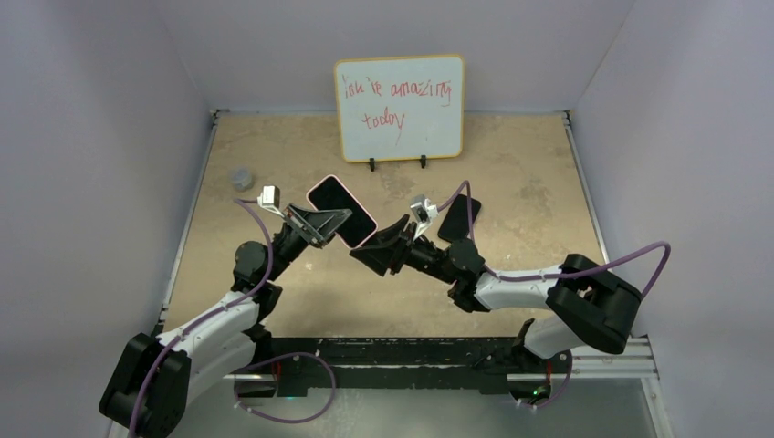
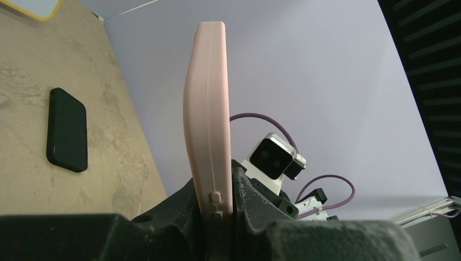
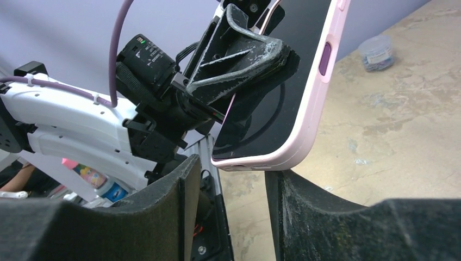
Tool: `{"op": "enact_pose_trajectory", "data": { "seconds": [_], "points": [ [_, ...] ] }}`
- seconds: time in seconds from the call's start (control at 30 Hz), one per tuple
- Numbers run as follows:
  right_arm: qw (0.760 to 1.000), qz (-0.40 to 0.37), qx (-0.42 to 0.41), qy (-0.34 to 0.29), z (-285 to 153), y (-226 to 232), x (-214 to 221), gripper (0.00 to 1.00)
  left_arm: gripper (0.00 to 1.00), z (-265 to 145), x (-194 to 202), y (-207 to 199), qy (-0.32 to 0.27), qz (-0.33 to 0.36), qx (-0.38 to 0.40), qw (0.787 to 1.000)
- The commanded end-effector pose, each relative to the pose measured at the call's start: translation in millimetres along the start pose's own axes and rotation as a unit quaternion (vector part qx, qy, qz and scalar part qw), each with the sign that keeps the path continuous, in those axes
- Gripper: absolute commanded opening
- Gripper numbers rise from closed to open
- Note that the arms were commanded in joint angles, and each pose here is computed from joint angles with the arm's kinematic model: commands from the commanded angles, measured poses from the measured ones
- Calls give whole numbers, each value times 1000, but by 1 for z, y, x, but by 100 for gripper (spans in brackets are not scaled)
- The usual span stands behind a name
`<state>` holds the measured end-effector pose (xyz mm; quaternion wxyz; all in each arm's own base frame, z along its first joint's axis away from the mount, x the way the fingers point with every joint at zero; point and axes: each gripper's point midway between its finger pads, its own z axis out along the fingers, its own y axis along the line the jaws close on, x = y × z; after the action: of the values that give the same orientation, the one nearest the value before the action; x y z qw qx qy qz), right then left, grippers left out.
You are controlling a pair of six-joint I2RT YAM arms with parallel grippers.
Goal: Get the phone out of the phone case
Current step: Remove the phone case from the phone.
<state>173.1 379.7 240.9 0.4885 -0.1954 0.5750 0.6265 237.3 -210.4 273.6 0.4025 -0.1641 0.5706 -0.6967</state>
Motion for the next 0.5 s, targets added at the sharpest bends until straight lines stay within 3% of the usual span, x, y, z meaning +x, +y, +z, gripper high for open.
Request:
{"op": "enact_pose_trajectory", "data": {
  "seconds": [0.0,0.47],
  "points": [
    [998,-23,-18,-47,10,14,-28,47,0,6,-7,-52,-7,30,83,996],
    [997,-50,6,-50,10,0,-25,14,0,5,-1,-55,13,3,90,996]
  ]
}}
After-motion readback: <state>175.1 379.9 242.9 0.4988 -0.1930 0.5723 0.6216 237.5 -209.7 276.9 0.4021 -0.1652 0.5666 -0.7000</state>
